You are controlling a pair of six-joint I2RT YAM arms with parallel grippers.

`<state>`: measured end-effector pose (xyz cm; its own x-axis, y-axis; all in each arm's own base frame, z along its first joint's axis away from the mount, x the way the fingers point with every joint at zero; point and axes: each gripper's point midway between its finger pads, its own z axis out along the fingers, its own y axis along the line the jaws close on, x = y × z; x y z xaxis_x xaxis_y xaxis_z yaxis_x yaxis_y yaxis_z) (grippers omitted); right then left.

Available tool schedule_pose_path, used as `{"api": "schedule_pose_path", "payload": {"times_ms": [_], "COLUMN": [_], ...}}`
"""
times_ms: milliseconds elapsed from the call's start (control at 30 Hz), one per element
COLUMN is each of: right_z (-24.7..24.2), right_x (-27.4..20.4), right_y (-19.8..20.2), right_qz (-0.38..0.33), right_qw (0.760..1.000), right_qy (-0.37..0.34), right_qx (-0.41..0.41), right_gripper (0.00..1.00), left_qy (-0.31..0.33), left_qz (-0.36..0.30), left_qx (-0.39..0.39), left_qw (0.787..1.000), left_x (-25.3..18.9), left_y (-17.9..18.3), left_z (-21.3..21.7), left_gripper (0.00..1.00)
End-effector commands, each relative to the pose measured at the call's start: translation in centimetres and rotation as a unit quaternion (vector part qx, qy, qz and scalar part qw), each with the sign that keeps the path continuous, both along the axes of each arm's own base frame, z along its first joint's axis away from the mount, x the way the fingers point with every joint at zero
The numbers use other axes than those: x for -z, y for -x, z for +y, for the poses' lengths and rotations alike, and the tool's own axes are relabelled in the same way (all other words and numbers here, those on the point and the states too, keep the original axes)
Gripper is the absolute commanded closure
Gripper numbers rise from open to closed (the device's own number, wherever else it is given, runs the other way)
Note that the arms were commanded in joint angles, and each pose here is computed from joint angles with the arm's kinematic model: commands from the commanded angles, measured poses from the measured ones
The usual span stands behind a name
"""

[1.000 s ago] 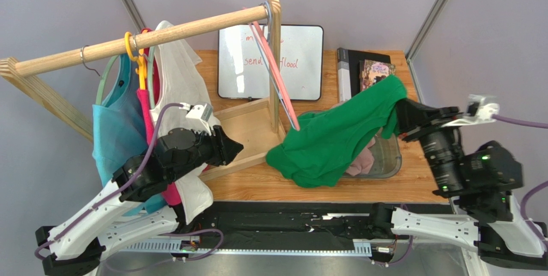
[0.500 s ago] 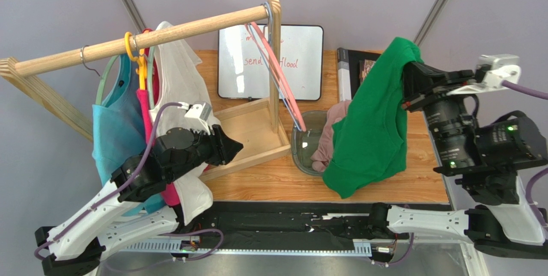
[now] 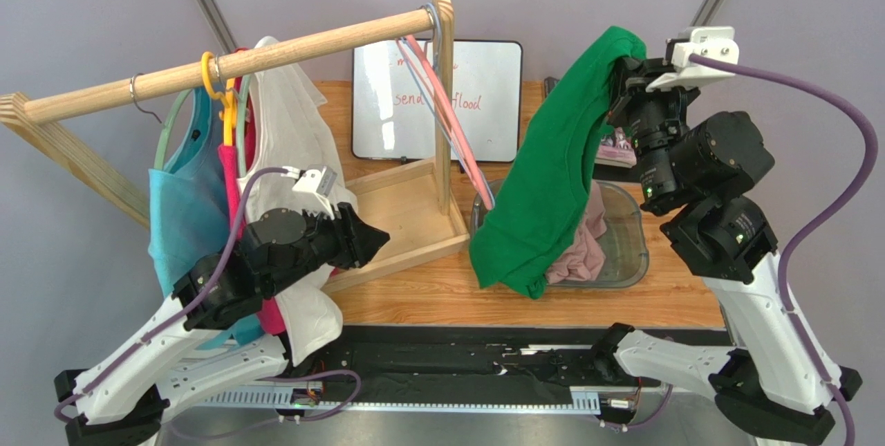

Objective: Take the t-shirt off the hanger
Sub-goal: Place the tshirt into the basket

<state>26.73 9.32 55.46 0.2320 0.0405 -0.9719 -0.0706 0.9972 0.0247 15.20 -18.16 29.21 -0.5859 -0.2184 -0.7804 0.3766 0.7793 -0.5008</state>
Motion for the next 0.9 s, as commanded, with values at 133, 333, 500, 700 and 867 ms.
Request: {"api": "schedule_pose_path", "payload": {"times_ms": [133, 333, 500, 700, 867], "right_z": [-0.9, 2.5, 6.7, 8.4, 7.6], "right_x": [6.1, 23.2, 37.0, 45.2, 46.7], "right_y": [-0.7, -0.6, 1.1, 0.8, 0.7], "right_qz": [0.084, 0.266, 0.396, 0.485, 0.514], "right_qw": [0.991, 0.952, 0.893, 0.849, 0.843], "right_qy": [-0.098, -0.140, -0.169, -0.171, -0.130], "right_qx": [-0.033, -0.065, -0.132, -0.120, -0.094], "right_gripper": [1.00, 1.00, 1.00, 1.00, 0.89], "left_qy": [0.025, 0.023, 0.033, 0.060, 0.094], "left_qz": [-0.012, -0.011, -0.010, -0.013, -0.027], "left_qx": [0.002, 0.008, 0.018, 0.045, 0.091], "left_qw": [1.000, 1.000, 0.999, 0.997, 0.991], "left_x": [-1.9, -1.6, -1.8, -3.3, -6.6], "left_y": [0.2, 0.0, 0.1, 0.7, 2.0], "left_z": [0.1, -0.5, -1.2, -2.1, -3.1], "left_gripper": [0.51, 0.51, 0.51, 0.50, 0.50]}}
